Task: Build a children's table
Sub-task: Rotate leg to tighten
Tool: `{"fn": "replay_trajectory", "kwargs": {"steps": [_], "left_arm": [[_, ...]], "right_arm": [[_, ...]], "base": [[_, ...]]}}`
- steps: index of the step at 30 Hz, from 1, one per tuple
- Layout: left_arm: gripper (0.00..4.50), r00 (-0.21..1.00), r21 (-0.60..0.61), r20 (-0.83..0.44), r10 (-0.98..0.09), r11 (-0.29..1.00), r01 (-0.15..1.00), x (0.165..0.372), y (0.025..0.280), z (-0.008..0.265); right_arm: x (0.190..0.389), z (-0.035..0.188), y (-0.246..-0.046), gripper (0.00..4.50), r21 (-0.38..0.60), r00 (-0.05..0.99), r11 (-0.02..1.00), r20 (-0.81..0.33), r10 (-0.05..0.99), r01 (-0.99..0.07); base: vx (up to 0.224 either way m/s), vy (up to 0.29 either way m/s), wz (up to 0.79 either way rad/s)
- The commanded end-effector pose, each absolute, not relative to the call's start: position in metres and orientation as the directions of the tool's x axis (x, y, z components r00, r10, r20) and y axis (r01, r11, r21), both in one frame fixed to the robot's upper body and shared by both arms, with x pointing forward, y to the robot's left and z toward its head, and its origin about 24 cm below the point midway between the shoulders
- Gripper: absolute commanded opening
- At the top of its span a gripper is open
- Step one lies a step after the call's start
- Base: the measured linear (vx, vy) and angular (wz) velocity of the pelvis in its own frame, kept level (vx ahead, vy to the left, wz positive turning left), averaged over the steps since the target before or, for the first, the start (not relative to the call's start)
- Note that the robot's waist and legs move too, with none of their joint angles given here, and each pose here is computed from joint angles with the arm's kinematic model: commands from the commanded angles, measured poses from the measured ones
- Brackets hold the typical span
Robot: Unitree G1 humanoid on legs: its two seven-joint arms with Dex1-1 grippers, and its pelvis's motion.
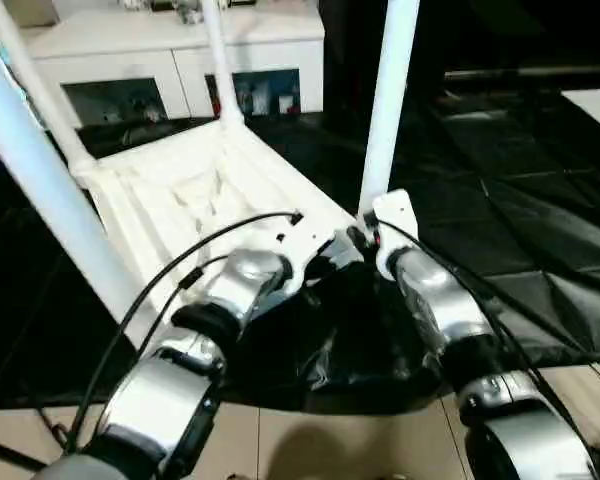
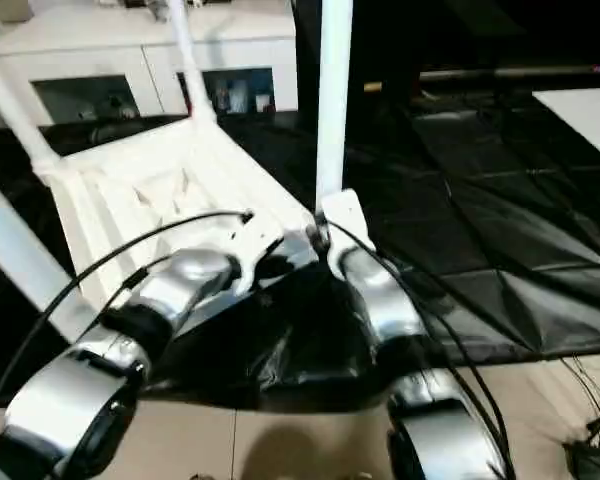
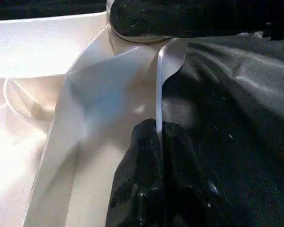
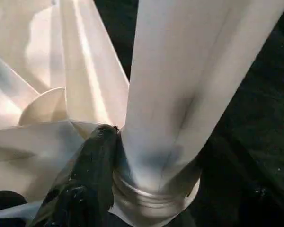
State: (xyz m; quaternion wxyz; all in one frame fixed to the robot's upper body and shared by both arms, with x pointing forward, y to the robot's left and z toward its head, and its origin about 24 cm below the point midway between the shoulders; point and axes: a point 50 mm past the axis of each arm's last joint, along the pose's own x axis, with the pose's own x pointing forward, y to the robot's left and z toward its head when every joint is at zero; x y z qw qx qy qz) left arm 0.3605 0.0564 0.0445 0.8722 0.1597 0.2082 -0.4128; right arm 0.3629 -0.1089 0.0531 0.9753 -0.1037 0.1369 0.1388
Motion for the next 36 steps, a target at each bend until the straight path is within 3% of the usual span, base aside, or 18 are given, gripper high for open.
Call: {"fn": "replay_trajectory", "kwargs": {"steps": [1,3,8,11,12,13,14,15,21,30,36], "left_arm": [[0.00,0.627,0.158,-0.478,-0.615,0.642,0.751,0.367,0.059,0.051],[0.00,0.611,0.165,-0.481,-0.628,0.620,0.767,0.366,0.061,0.050],[0.00,0.575,0.175,-0.483,-0.660,0.571,0.802,0.363,0.067,0.046],[0.00,0.525,0.169,-0.483,-0.701,0.514,0.841,0.358,0.073,0.044],[0.00,0.458,0.161,-0.471,-0.754,0.437,0.885,0.353,0.075,0.044],[0.00,0.458,0.161,-0.471,-0.754,0.437,0.885,0.353,0.075,0.044],[0.00,0.344,0.128,-0.463,-0.817,0.323,0.938,0.343,0.078,0.041],[0.00,0.283,0.110,-0.458,-0.842,0.263,0.959,0.337,0.081,0.041],[0.00,0.137,0.052,-0.450,-0.882,0.127,0.990,0.322,0.095,0.040],[0.00,0.139,0.051,-0.456,-0.879,0.130,0.990,0.320,0.106,0.041],[0.00,0.138,0.048,-0.454,-0.880,0.130,0.990,0.320,0.106,0.043]], "right_arm": [[0.355,0.038,-0.095,2.68,-0.065,0.890,0.937,-0.341,0.303,-0.344],[0.354,0.041,-0.100,3.01,-0.024,0.895,0.938,-0.309,0.322,-0.346],[0.356,0.045,-0.115,3.43,-0.054,0.907,0.936,-0.271,0.321,-0.348],[0.353,0.049,-0.127,3.54,-0.088,0.876,0.892,-0.255,0.410,-0.443],[0.346,0.050,-0.133,3.54,-0.104,0.826,0.836,-0.262,0.500,-0.539],[0.346,0.050,-0.133,3.54,-0.104,0.826,0.836,-0.262,0.500,-0.539],[0.335,0.051,-0.139,3.54,-0.107,0.742,0.746,-0.270,0.614,-0.657],[0.330,0.052,-0.143,3.54,-0.111,0.705,0.707,-0.277,0.653,-0.698],[0.315,0.060,-0.158,3.54,-0.086,0.596,0.599,-0.290,0.749,-0.796],[0.307,0.060,-0.161,3.54,-0.059,0.521,0.530,-0.307,0.796,-0.846],[0.304,0.058,-0.160,3.00,-0.053,0.496,0.508,-0.324,0.806,-0.860]], "base": [[0.000,0.000,0.00],[0.000,0.000,0.00],[0.000,0.000,0.00],[0.000,0.000,0.00],[0.000,0.000,0.00],[0.000,0.000,0.00],[0.000,0.000,0.00],[0.000,0.000,0.00],[0.000,0.000,0.00],[0.000,0.000,0.00],[0.000,0.000,0.00]]}}
